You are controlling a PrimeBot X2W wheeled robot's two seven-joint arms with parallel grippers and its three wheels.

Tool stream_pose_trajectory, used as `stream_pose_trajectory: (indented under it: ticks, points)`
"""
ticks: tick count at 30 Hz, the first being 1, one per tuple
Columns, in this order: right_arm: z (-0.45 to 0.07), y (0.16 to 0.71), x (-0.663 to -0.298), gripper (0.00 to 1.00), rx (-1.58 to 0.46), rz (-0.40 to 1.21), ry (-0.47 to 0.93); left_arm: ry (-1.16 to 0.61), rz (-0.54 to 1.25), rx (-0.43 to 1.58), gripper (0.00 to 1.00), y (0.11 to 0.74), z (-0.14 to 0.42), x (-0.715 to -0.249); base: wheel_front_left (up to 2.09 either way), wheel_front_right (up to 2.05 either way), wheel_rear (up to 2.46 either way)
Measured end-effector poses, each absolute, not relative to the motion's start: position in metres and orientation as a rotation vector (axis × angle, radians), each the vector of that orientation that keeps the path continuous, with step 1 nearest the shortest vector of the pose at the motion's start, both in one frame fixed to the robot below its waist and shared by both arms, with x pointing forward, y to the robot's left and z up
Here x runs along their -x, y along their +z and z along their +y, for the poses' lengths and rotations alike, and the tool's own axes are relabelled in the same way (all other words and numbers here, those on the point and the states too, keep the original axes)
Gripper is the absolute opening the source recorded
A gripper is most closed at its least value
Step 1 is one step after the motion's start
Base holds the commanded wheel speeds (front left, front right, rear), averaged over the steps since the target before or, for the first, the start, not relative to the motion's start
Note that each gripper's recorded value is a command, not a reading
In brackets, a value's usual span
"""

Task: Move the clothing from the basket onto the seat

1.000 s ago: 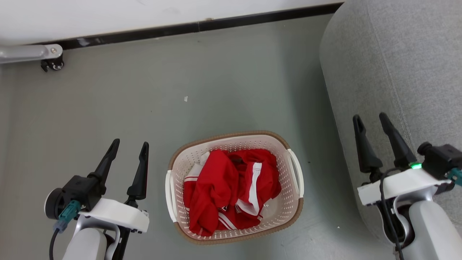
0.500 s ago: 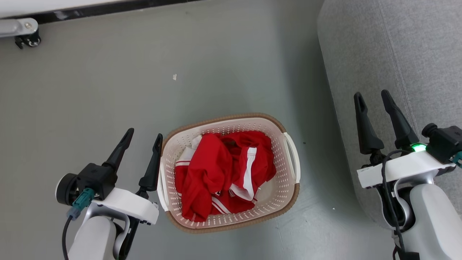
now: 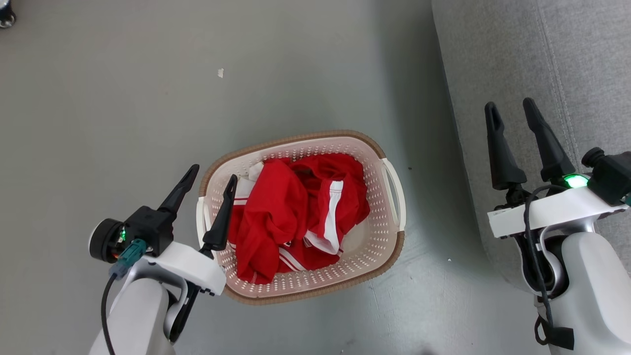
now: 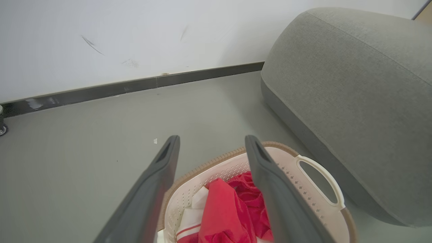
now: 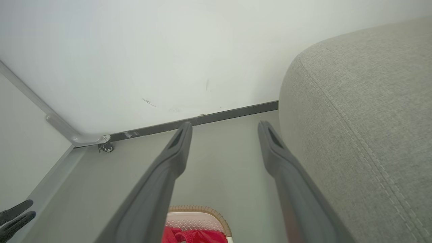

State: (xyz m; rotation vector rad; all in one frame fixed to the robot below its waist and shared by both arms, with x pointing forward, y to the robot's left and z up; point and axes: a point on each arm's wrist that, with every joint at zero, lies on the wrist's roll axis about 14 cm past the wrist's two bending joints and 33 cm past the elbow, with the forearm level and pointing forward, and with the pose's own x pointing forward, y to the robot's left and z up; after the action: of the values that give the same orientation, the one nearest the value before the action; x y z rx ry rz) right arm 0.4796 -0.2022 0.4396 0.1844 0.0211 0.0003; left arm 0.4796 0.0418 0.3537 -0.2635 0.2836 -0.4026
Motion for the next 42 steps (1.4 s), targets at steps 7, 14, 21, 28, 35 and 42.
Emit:
stream_pose_trajectory:
  ticks: [7, 14, 21, 28, 35, 42]
  points:
    - [-0.21, 0.429, -0.483, 1.0, -0.189, 0.037, -0.023, -0.46, 0.334, 0.246, 1.0, 0.333, 0.024, -0.482, 0.0, 0.0, 0.0]
    - [-0.216, 0.423, -0.492, 1.0, -0.185, 0.037, -0.035, -0.536, 0.424, 0.19, 1.0, 0.299, 0.01, -0.471, 0.0, 0.0, 0.0]
    - [-0.22, 0.417, -0.502, 1.0, -0.173, 0.035, -0.043, -0.652, 0.51, 0.156, 1.0, 0.272, -0.022, -0.455, 0.0, 0.0, 0.0]
    - [-0.222, 0.411, -0.508, 1.0, -0.164, 0.039, -0.042, -0.701, 0.548, 0.149, 1.0, 0.256, -0.039, -0.456, 0.0, 0.0, 0.0]
    - [-0.221, 0.401, -0.509, 1.0, -0.157, 0.063, -0.038, -0.757, 0.62, 0.136, 1.0, 0.235, -0.055, -0.447, 0.0, 0.0, 0.0]
    - [-0.224, 0.403, -0.518, 1.0, -0.159, 0.041, -0.038, -0.78, 0.705, 0.146, 1.0, 0.215, -0.065, -0.441, 0.0, 0.0, 0.0]
